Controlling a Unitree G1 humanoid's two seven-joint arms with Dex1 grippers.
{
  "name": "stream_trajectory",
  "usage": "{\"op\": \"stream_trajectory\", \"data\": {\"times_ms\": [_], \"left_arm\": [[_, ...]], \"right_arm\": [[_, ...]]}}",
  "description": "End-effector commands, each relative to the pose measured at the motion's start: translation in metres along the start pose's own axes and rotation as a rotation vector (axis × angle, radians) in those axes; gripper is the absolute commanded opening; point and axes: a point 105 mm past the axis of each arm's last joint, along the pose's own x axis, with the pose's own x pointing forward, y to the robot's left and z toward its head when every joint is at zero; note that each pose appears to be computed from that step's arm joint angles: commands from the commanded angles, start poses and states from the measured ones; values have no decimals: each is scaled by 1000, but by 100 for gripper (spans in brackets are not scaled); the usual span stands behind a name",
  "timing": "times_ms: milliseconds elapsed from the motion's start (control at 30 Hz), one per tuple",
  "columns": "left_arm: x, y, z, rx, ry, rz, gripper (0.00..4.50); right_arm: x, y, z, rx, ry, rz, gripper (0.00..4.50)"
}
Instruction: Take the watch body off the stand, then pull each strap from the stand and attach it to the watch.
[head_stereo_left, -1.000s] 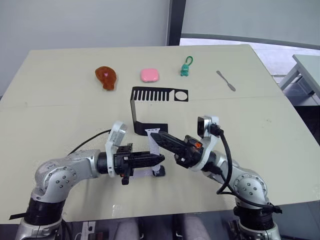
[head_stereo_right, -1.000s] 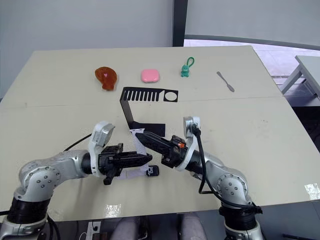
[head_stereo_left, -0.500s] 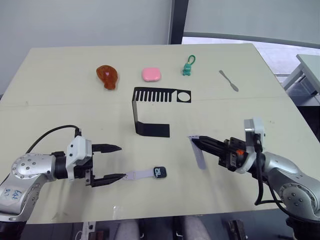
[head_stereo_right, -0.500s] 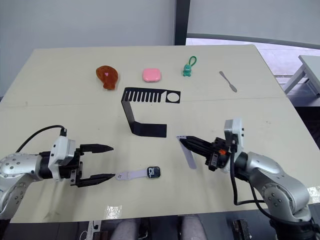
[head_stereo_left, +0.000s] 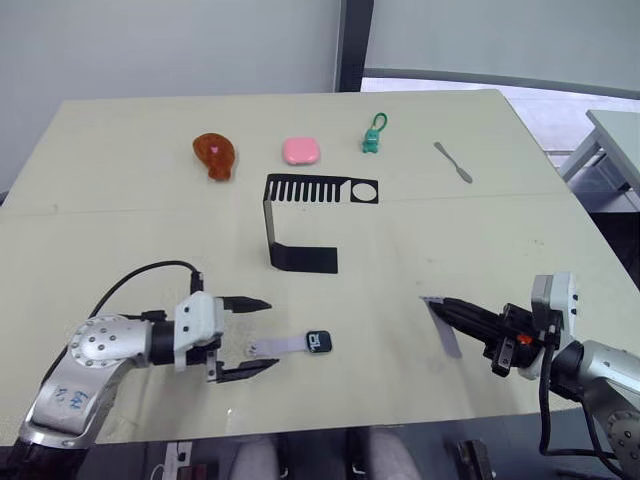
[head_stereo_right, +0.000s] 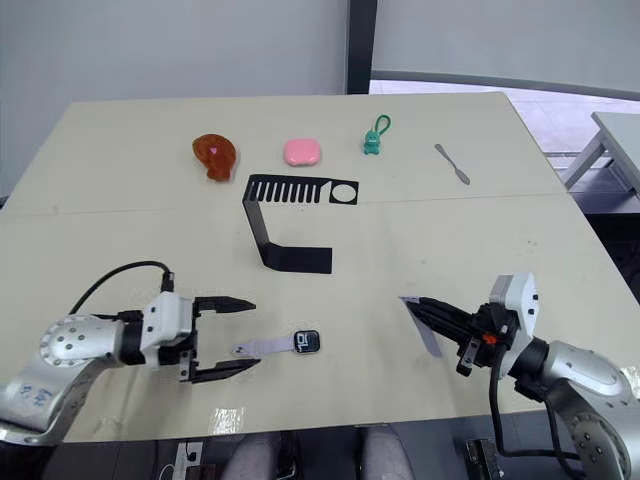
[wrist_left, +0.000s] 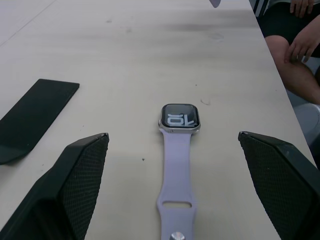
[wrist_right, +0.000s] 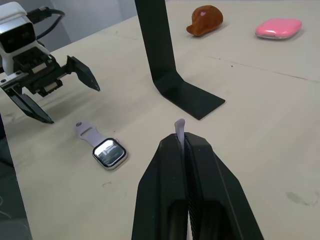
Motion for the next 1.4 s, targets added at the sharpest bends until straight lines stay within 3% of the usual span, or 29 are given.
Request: {"op": "stream_trajectory", "data": {"times_ms": [33, 267, 600, 700, 767, 1167, 1300, 1400], "left_arm": [[30, -5, -2, 39, 52, -15, 446], [55, -9, -17, -6, 116, -32, 446], [58, -9, -32, -48, 150, -46, 446], [61, -9, -33, -48, 145, -47, 361], [64, -9, -34, -49, 141, -50, 274], [73, -15, -42, -67, 168, -68, 274], [73, -15, -44, -69, 177, -60, 159], [72, -14, -43, -70, 170, -54, 159]], "right_arm": [[6, 9, 10, -42, -23, 76, 0], [19, 18, 7, -41, -9, 144, 0], [24, 25, 4, -34, -1, 161, 0], [25, 26, 2, -30, 0, 160, 0], [26, 26, 2, -29, 1, 160, 0], [24, 26, -1, -25, 5, 156, 0], [23, 27, -1, -27, 4, 157, 0], [23, 27, 0, -47, 1, 156, 0]]}}
